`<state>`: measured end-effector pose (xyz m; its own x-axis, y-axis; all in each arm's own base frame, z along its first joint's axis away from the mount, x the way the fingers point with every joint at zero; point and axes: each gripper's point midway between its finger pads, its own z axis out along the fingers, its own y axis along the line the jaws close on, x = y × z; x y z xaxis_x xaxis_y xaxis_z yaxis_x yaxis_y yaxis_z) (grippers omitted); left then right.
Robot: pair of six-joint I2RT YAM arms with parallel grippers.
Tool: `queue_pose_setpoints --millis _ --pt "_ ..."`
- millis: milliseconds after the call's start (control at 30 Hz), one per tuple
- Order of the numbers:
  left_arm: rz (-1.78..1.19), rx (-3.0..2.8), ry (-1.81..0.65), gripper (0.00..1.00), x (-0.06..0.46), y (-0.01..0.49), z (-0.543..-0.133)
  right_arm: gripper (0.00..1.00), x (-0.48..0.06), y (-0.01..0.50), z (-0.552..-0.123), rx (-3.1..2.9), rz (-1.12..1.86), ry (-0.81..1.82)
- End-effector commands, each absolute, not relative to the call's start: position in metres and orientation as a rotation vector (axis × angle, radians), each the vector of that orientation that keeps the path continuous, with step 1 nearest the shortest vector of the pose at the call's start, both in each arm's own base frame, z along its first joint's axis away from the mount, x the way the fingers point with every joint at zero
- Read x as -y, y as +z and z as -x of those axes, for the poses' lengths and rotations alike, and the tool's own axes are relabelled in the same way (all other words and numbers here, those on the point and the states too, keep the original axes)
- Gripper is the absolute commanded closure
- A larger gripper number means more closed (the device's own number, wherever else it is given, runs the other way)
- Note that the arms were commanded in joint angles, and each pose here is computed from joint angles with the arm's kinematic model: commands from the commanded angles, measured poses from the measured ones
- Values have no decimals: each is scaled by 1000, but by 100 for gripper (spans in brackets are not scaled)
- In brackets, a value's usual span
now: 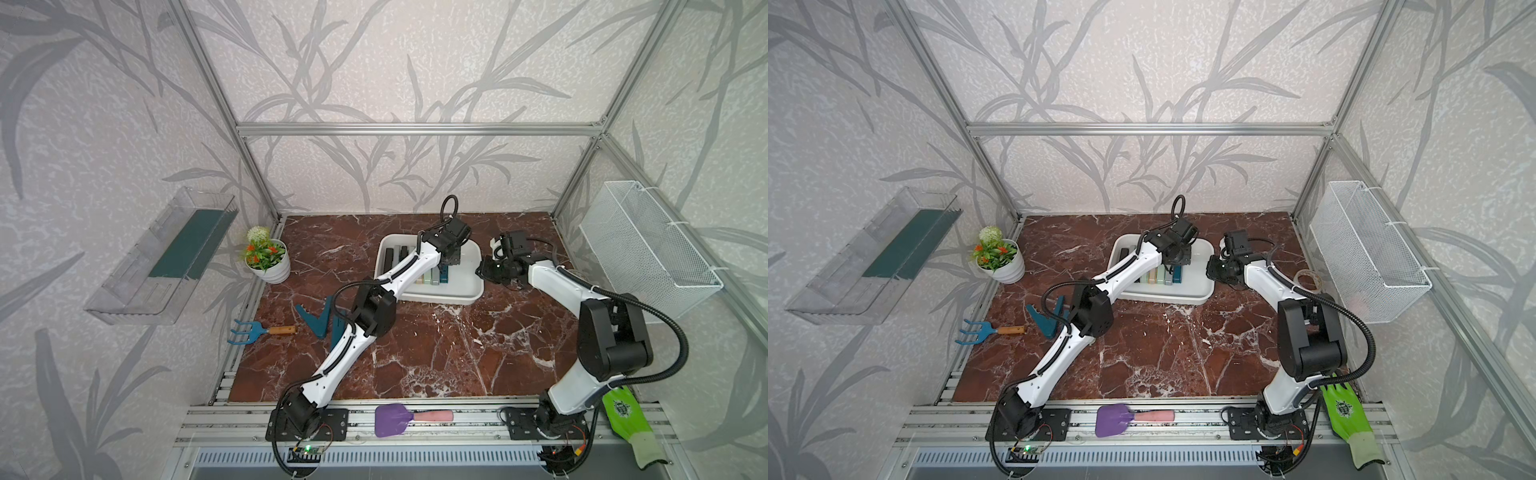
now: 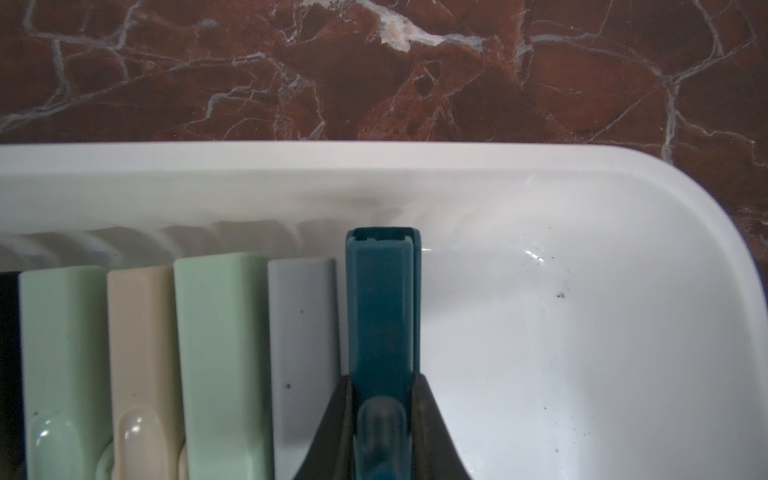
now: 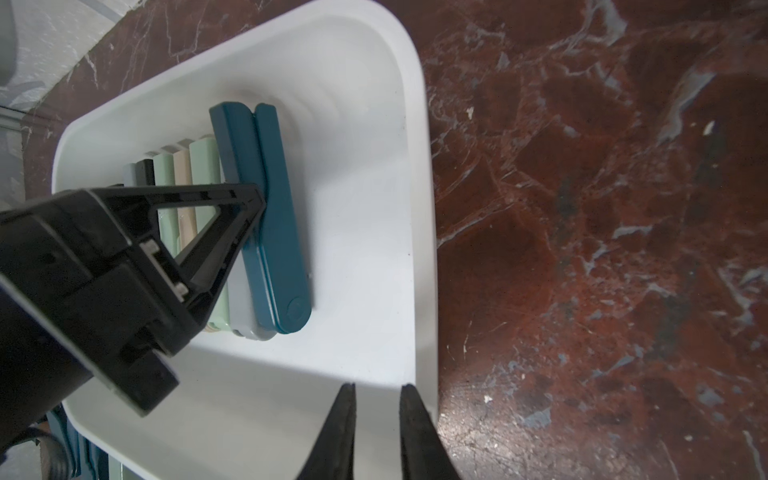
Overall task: Put the pruning pliers into the storage box
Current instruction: Place the pruning pliers in the storage box.
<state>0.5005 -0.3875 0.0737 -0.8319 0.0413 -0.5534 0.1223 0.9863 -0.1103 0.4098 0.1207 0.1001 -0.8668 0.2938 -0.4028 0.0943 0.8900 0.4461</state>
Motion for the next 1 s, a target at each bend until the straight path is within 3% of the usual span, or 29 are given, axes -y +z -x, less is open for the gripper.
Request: queue_pose_setpoints --millis 0,367,667,967 --pt "-72 -2519 -134 83 377 84 -507 79 -125 106 -408 -2569 -276 606" --pt "-81 -2528 -151 69 379 77 -507 79 -125 109 -407 -2557 -283 608" --pt "-88 -2514 -183 69 384 87 -507 79 -123 112 -407 -2549 -281 598" --pt "-164 -2355 -210 56 371 199 -502 77 -121 114 -409 -2555 -257 571"
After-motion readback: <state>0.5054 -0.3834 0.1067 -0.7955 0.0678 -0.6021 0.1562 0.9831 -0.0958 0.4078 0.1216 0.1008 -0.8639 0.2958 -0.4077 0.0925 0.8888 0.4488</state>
